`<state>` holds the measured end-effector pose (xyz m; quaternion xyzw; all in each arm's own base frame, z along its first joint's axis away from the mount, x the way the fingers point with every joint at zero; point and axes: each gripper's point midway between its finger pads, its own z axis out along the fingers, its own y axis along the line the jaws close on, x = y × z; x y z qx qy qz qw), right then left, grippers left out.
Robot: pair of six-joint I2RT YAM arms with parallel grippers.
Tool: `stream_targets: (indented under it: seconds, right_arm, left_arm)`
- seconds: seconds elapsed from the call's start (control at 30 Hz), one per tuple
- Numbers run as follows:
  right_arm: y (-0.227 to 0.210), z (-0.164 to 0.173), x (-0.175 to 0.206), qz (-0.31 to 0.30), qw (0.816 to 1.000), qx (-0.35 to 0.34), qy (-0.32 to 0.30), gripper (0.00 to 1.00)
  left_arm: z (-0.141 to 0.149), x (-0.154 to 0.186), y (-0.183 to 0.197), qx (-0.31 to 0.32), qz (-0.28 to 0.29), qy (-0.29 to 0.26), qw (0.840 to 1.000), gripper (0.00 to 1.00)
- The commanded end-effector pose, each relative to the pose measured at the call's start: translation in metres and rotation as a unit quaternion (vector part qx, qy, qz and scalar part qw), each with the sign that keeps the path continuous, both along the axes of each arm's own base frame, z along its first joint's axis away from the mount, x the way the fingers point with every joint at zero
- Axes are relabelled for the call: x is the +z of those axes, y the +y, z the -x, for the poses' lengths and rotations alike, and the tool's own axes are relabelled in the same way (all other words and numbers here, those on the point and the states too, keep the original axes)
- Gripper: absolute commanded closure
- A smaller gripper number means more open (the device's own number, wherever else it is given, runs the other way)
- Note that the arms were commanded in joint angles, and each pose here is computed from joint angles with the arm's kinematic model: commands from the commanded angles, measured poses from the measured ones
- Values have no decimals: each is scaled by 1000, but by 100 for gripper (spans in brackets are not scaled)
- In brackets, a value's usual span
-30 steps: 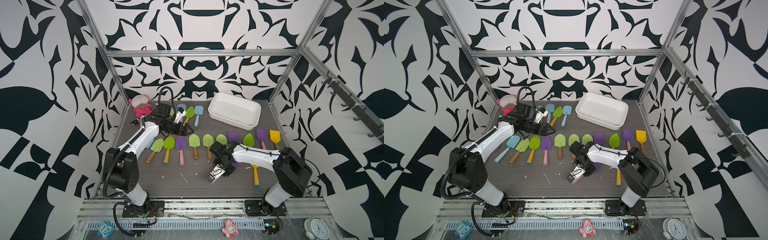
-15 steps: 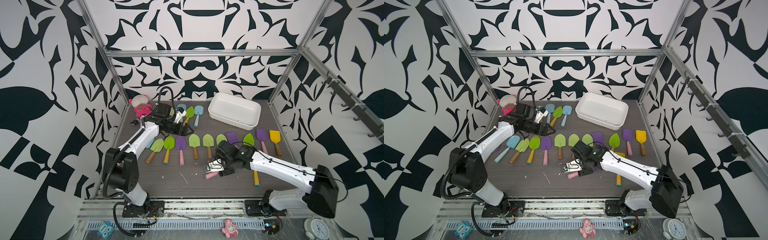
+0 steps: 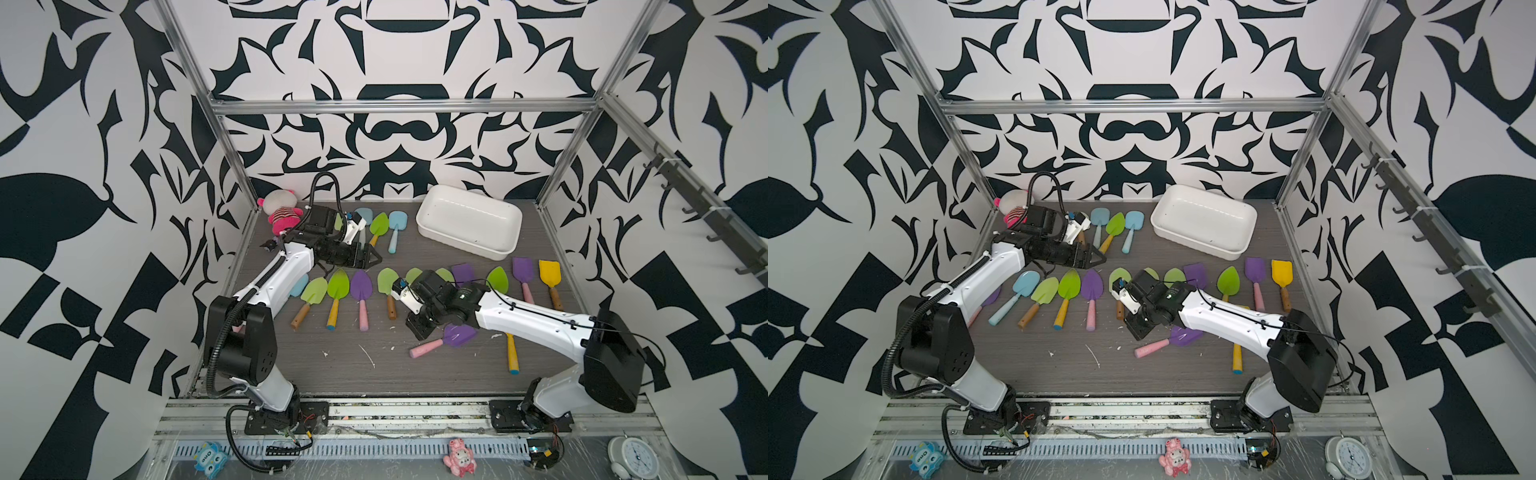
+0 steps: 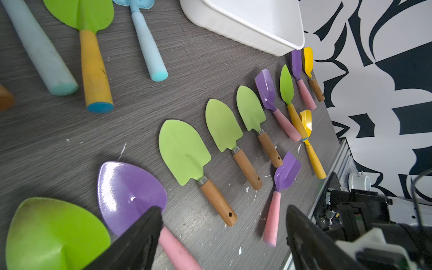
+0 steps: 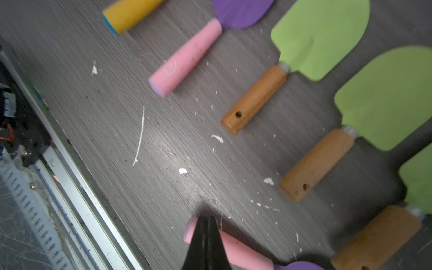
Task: Take the shovel out of the storage box
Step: Place the shovel at the center of the board, then adjust the shovel at the center of the board.
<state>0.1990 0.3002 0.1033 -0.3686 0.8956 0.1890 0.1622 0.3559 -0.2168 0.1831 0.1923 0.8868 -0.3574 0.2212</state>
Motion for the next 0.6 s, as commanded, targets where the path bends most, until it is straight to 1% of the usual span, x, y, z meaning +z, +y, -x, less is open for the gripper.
stream_targets:
  seconds: [0.0,0.2,0.3,0.47,0.57]
  right_arm:
    - [2,-1,2,-1,1000,-18,-2,100]
    - [3,13,-32,51,999,14,9,100]
    - [1,13,-49,74,997,15,11,100]
    - [-4,17,-61,98,995,21,14,100]
    - [-9,26,-62,107,994,29,17,100]
  left_arm:
    - [6,3,5,9,0,-6,1000,14]
    - [9,1,8,16,-3,-8,1000,14]
    - [10,-1,9,19,-6,-8,1000,14]
    - [15,-3,12,21,-9,-9,1000,14]
    - [16,-5,14,22,-12,-8,1000,14]
